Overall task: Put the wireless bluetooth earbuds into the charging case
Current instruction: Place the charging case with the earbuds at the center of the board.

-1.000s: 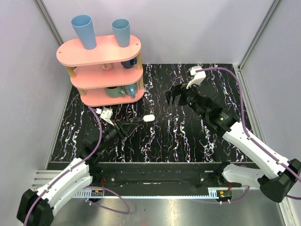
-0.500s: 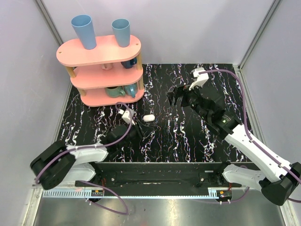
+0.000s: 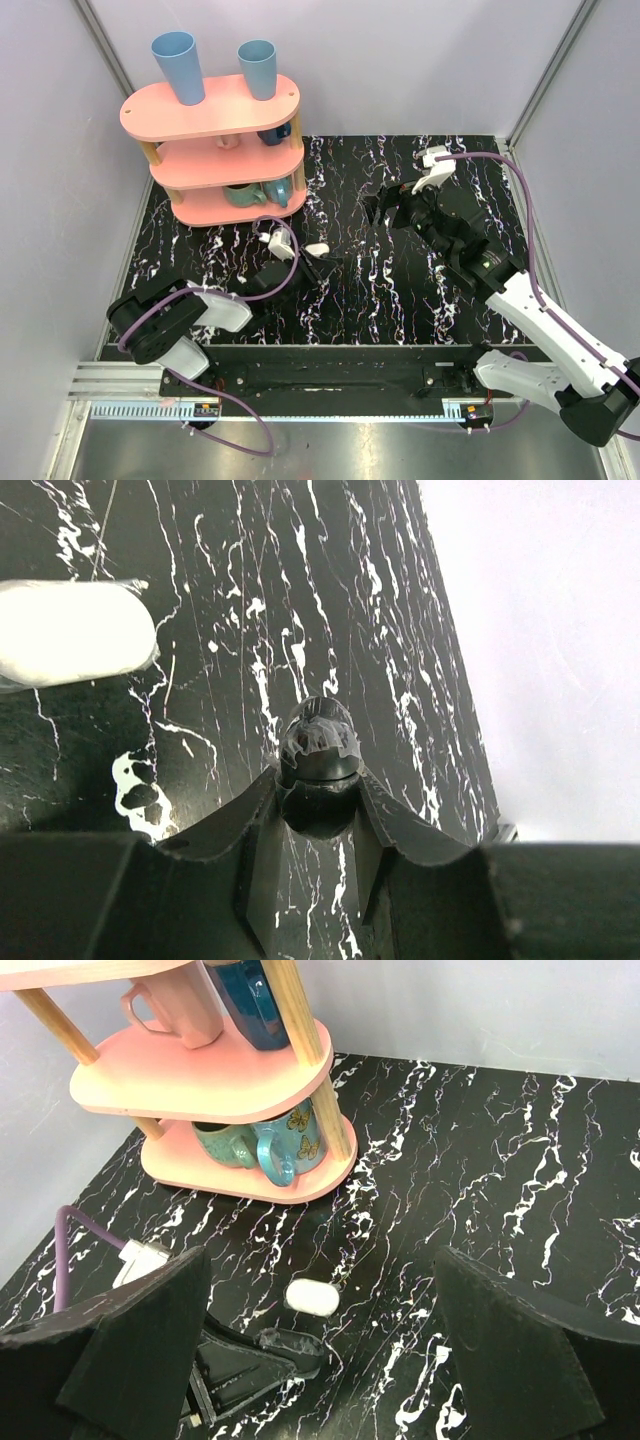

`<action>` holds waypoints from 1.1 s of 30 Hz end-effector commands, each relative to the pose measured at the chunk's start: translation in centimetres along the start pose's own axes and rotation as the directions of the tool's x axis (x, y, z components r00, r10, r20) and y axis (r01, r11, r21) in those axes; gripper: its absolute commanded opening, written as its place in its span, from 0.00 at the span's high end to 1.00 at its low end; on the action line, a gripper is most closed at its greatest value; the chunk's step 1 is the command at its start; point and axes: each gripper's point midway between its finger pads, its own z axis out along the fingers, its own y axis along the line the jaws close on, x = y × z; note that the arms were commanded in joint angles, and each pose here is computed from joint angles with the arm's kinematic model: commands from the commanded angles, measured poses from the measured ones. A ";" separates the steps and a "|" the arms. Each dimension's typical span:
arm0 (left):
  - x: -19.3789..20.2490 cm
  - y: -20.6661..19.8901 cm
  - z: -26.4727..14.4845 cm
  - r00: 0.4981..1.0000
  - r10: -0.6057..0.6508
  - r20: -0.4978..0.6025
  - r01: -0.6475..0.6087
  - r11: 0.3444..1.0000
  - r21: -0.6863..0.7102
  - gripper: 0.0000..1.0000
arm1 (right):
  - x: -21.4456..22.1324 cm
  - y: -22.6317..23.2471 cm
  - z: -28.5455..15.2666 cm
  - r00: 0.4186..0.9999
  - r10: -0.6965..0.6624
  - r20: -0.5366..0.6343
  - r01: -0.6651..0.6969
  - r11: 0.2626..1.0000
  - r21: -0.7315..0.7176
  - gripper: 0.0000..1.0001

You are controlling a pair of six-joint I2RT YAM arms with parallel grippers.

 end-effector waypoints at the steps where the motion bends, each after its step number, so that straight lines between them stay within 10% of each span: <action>1: -2.8 -1.6 0.3 0.988 -0.083 0.129 0.078 0.996 0.046 0.97 | -1.8 -0.8 -0.4 0.998 -0.009 0.070 0.007 0.999 0.031 0.00; 33: 0.7 3.7 1.4 0.973 -0.217 0.077 0.221 0.974 -0.046 0.80 | -1.0 -0.9 0.5 0.999 -0.004 0.043 0.003 1.000 0.029 0.00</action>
